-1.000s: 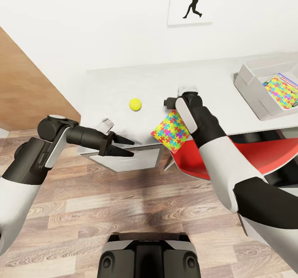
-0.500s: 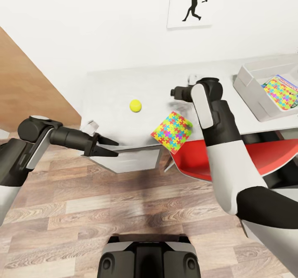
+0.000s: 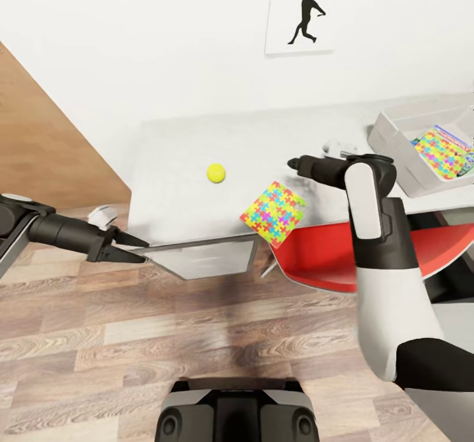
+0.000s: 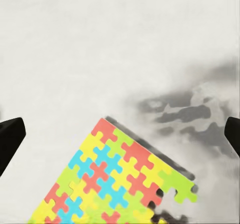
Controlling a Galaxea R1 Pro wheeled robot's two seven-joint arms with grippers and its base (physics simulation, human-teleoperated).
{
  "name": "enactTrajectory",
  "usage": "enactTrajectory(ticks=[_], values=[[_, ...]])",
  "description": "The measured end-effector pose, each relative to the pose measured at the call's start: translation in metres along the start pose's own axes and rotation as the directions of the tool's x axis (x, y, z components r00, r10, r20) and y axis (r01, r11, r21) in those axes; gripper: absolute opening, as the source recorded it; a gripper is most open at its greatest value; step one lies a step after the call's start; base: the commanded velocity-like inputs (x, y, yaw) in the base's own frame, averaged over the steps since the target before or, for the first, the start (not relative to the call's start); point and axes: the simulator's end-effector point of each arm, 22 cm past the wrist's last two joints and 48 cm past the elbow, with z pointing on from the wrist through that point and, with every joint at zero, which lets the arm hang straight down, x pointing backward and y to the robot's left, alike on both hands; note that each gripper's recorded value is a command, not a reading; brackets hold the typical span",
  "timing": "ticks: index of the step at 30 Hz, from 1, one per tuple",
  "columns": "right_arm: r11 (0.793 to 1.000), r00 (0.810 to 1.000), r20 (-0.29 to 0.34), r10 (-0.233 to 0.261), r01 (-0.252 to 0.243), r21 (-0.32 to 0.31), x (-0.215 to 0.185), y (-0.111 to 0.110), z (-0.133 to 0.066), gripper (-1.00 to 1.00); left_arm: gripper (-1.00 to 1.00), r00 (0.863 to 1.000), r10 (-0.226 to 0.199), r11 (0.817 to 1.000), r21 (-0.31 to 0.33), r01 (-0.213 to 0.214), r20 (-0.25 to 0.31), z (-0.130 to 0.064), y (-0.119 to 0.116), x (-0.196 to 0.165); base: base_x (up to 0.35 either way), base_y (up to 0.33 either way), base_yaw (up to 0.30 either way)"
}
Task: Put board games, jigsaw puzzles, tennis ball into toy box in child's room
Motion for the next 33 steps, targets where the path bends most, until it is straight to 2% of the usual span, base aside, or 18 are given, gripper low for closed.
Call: enactTrajectory(ticks=[4, 8, 13, 17, 20, 25, 29, 33], values=[[0.997, 0.999, -0.025, 0.039, -0.040, -0.069, 0.013, 0.009, -0.005, 1.00, 1.00, 1.000, -0.005, 1.000, -0.015, 0.005, -0.009, -0.014, -0.001, 0.004, 0.000, 0.000, 0.000], [0.989, 0.997, -0.042, 0.067, -0.073, -0.133, 0.026, 0.022, -0.013, 1.00, 1.00, 1.000, -0.010, 1.000, -0.024, 0.010, -0.010, -0.020, -0.001, 0.006, 0.000, 0.000, 0.000], [0.980, 0.995, -0.052, 0.087, -0.095, -0.177, 0.047, 0.031, -0.029, 1.00, 1.00, 0.999, -0.052, 0.998, -0.038, 0.052, 0.004, -0.027, 0.010, 0.009, 0.000, 0.000, 0.000], [0.969, 0.990, -0.084, 0.109, -0.125, -0.212, 0.065, 0.040, -0.035, 1.00, 1.00, 0.998, -0.061, 0.997, -0.044, 0.061, 0.010, -0.030, 0.011, 0.009, 0.000, 0.000, 0.000], [0.954, 0.983, -0.133, 0.129, -0.159, -0.255, 0.086, 0.051, -0.039, 1.00, 1.00, 0.998, -0.063, 0.997, -0.049, 0.063, 0.013, -0.032, 0.011, 0.009, 0.000, 0.000, 0.000], [0.938, 0.974, -0.189, 0.126, -0.179, -0.298, 0.112, 0.068, -0.045, 1.00, 1.00, 0.998, -0.068, 0.996, -0.059, 0.069, 0.017, -0.035, 0.013, 0.009, 0.000, 0.000, 0.000], [0.931, 0.966, -0.241, 0.098, -0.174, -0.321, 0.141, 0.083, -0.050, 1.00, 1.00, 0.995, -0.100, 0.992, -0.074, 0.101, 0.026, -0.040, 0.022, 0.013, 0.000, 0.000, 0.000], [0.927, 0.946, -0.319, 0.062, -0.173, -0.334, 0.191, 0.098, -0.058, 1.00, 1.00, 0.992, -0.125, 0.987, -0.094, 0.128, 0.031, -0.044, 0.032, 0.018, 0.000, 0.000, 0.000]])
